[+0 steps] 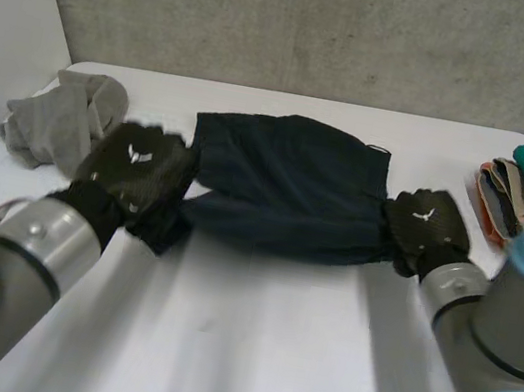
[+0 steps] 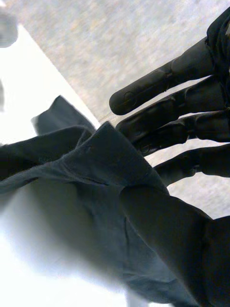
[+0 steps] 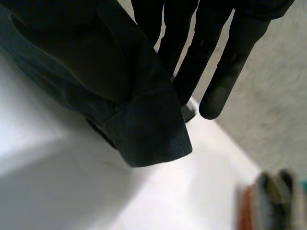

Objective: Fold the laundry.

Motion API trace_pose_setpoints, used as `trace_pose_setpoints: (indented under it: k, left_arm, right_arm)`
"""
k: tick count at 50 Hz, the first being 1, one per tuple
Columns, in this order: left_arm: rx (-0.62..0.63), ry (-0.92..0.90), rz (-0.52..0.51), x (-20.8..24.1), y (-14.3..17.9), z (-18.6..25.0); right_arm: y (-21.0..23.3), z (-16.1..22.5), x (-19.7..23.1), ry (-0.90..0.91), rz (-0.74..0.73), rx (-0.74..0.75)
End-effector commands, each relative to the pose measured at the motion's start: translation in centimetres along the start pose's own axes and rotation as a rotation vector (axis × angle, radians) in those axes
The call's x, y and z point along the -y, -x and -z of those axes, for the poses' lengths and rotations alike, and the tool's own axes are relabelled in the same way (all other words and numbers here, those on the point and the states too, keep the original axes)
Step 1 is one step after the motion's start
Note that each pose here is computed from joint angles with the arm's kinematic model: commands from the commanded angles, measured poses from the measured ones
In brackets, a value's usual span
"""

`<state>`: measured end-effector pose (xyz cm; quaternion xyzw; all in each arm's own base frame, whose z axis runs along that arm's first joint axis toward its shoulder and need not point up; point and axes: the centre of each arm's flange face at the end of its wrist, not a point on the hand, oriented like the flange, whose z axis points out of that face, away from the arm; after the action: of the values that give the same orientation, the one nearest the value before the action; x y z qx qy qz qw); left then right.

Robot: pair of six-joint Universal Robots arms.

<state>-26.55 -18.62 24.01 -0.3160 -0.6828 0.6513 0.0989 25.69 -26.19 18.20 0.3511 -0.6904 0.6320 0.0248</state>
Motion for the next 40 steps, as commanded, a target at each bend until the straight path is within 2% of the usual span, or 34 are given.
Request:
trace_pose_setpoints:
  k: [1, 2, 6, 10, 19, 28, 33, 36, 37, 38, 40]
  left_arm:
    - [-0.094, 0.256, -0.048, -2.8, -1.3, 5.2]
    - [-0.111, 0.293, -0.06, -3.1, -1.5, 5.8]
    - [-0.21, 0.463, -0.132, -4.6, -2.3, 8.6]
    - [-0.283, 0.479, -0.175, -4.6, -2.9, 9.0]
    - [-0.189, 0.249, -0.206, -3.6, -2.2, 1.9]
    - [-0.137, 0.143, -0.217, -4.9, -2.3, -5.5]
    - [-0.071, 0.039, -0.228, -4.4, -1.7, -10.1]
    - [0.053, -0.129, -0.237, -1.5, -0.1, -14.0]
    - [0.097, -0.182, -0.236, -0.3, 0.5, -14.8]
    - [0.202, -0.297, -0.227, 2.6, 2.3, -16.2]
    - [0.313, -0.427, -0.213, 5.7, 4.3, -17.0]
  right_arm:
    - [-2.1, 6.9, 1.1, 0.202, 0.312, 0.124]
    - [-2.4, 8.4, 0.6, 0.299, 0.349, 0.184]
    - [-3.0, 10.6, -0.2, 0.445, 0.365, 0.302]
    - [-3.3, 9.7, 0.1, 0.386, 0.353, 0.281]
    - [-2.5, 5.3, -2.3, 0.401, 0.275, 0.279]
    - [-2.9, 1.8, -3.4, 0.414, 0.257, 0.229]
    - [-5.0, -2.7, -1.6, 0.239, 0.227, 0.054]
    - [-6.4, -4.9, 0.8, 0.107, 0.228, -0.045]
    - [-7.4, -6.3, 3.7, -0.03, 0.232, -0.124]
    - [-7.8, -6.8, 5.1, -0.096, 0.233, -0.159]
    - [-9.0, -7.5, 8.5, -0.246, 0.233, -0.245]
